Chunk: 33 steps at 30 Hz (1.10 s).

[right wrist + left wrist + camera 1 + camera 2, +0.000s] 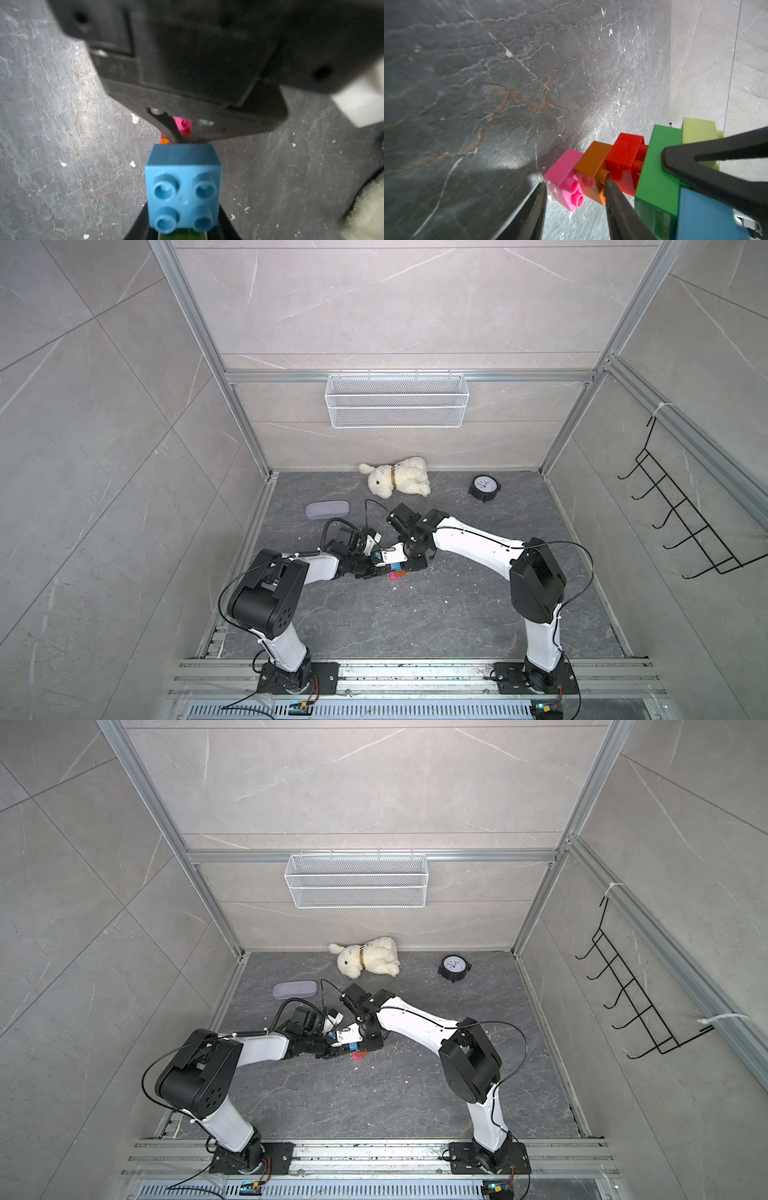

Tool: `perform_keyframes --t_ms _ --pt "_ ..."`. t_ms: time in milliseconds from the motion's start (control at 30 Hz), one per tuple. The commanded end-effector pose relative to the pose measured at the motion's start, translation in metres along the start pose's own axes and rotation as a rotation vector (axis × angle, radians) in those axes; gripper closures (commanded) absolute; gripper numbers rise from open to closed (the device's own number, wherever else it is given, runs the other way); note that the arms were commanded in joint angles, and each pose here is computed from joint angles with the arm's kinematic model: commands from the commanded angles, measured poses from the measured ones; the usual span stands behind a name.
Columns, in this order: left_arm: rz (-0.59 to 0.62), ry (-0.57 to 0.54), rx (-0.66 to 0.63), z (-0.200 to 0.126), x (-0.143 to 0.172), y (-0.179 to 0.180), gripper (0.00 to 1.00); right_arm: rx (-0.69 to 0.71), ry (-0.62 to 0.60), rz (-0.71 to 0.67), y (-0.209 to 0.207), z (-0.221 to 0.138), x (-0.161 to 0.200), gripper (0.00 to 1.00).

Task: Assemble the letter y with lego
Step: Assemble the lego brick with the lego brick.

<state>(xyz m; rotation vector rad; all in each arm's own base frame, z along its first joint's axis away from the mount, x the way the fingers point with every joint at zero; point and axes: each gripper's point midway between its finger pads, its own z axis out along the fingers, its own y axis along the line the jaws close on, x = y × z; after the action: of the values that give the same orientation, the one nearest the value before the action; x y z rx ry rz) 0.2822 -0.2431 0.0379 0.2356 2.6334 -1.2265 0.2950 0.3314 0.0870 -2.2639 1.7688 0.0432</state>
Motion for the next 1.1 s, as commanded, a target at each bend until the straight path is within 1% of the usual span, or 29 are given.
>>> perform_keyframes --t_ms 0,300,667,1067 --pt "-0.113 0.100 -0.196 0.002 0.042 0.051 0.52 -0.055 0.066 -0.009 0.009 0.019 0.012 0.73" --pt "-0.115 0.104 -0.196 0.003 0.042 0.052 0.52 -0.113 0.088 -0.035 0.019 0.028 0.016 0.74" --pt "-0.113 0.100 -0.195 0.002 0.041 0.051 0.52 -0.138 0.141 -0.049 0.025 0.045 0.023 0.75" --pt "-0.116 0.104 -0.194 0.003 0.042 0.052 0.52 -0.175 0.130 -0.053 0.034 0.055 0.018 0.76"
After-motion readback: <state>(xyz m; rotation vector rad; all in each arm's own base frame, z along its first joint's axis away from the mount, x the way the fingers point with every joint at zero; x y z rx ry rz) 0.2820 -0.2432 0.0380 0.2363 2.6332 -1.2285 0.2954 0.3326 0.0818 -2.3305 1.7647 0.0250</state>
